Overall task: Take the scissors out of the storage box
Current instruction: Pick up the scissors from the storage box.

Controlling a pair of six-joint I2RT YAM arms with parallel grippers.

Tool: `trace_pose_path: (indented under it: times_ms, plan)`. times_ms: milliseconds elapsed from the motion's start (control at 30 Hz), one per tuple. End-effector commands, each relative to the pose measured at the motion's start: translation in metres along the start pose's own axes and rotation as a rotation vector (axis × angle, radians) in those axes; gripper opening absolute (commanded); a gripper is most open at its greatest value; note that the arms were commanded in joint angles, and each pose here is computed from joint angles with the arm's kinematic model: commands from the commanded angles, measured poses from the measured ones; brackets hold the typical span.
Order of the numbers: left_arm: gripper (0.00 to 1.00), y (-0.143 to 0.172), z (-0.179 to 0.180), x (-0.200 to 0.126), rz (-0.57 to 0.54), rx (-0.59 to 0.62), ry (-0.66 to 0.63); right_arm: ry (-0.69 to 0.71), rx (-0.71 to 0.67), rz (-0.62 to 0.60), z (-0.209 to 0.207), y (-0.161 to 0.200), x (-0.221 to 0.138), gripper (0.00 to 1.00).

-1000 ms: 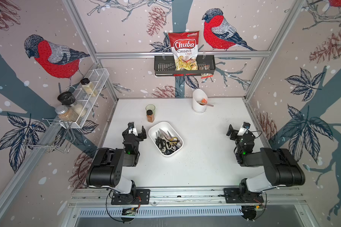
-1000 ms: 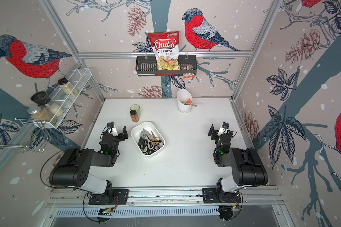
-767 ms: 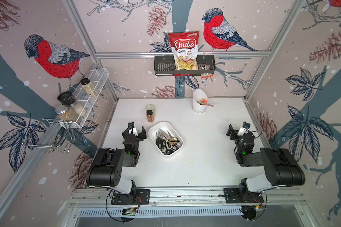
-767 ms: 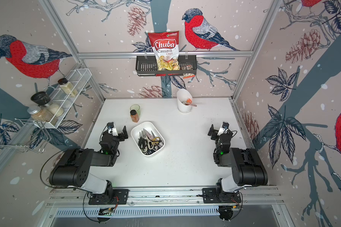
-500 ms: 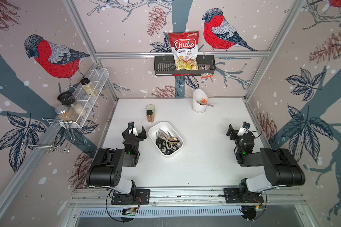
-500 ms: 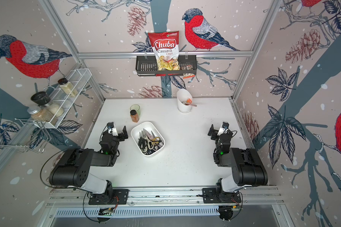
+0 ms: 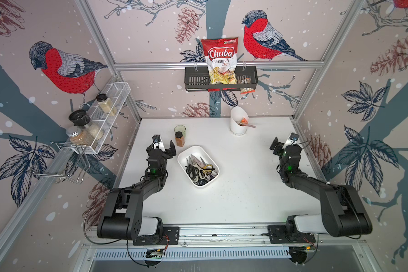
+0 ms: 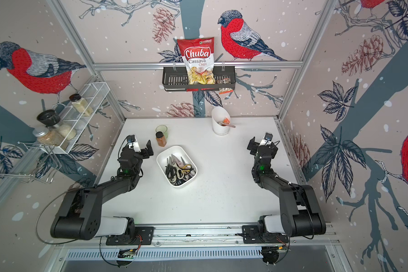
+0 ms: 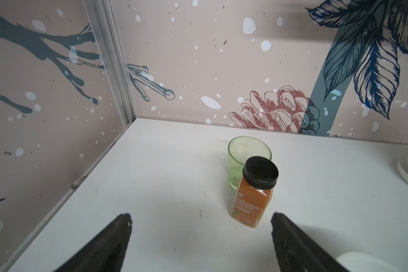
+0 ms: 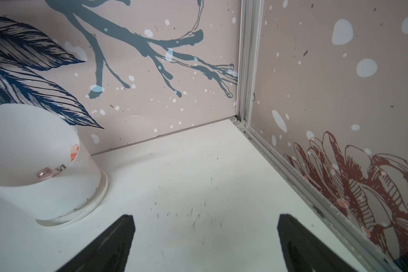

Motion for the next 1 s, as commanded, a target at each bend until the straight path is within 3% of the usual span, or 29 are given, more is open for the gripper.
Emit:
trace_pose_path:
  times_ms: [0, 100, 200, 233, 467, 667, 833, 967]
  plan:
    - [0.97, 0.024, -0.001, -0.018, 0.137, 0.022, -0.080, 0.086, 0.061, 0.340, -0.014, 0.056, -0.004, 1.00]
    - [0.97, 0.020, -0.009, -0.032, 0.196, -0.026, -0.062, 0.073, 0.292, 0.489, -0.015, 0.068, -0.004, 1.00]
    - [0.97, 0.017, -0.002, -0.045, 0.255, -0.118, -0.101, -0.082, 0.420, 0.585, -0.002, 0.075, -0.008, 1.00]
    - [0.97, 0.015, -0.001, -0.049, 0.271, -0.150, -0.100, -0.155, 0.406, 0.585, 0.008, 0.072, -0.013, 1.00]
    - [0.96, 0.012, -0.015, -0.072, 0.417, -0.417, -0.055, -0.250, 0.279, 0.641, 0.057, 0.075, -0.049, 0.99]
    - [0.95, 0.029, -0.041, -0.083, 0.541, -0.602, 0.047, -0.400, 0.258, 0.695, 0.122, 0.070, -0.096, 0.89]
    - [0.95, 0.049, -0.054, -0.080, 0.601, -0.655, 0.086, -0.529, 0.231, 0.731, 0.174, 0.058, -0.139, 0.83]
    - [0.95, 0.056, -0.055, -0.070, 0.603, -0.631, 0.080, -0.580, 0.158, 0.871, 0.217, 0.083, -0.163, 0.75]
Point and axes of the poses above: each gripper's point midway between its finger pads, its own x axis out along the fingers, its own z axis along the line the jaws close on, y = z × x, the point moved 1 cm from there along -x, back along the fingers, and after that the axes turned 5 degrees about x, right-handed, at the moved point
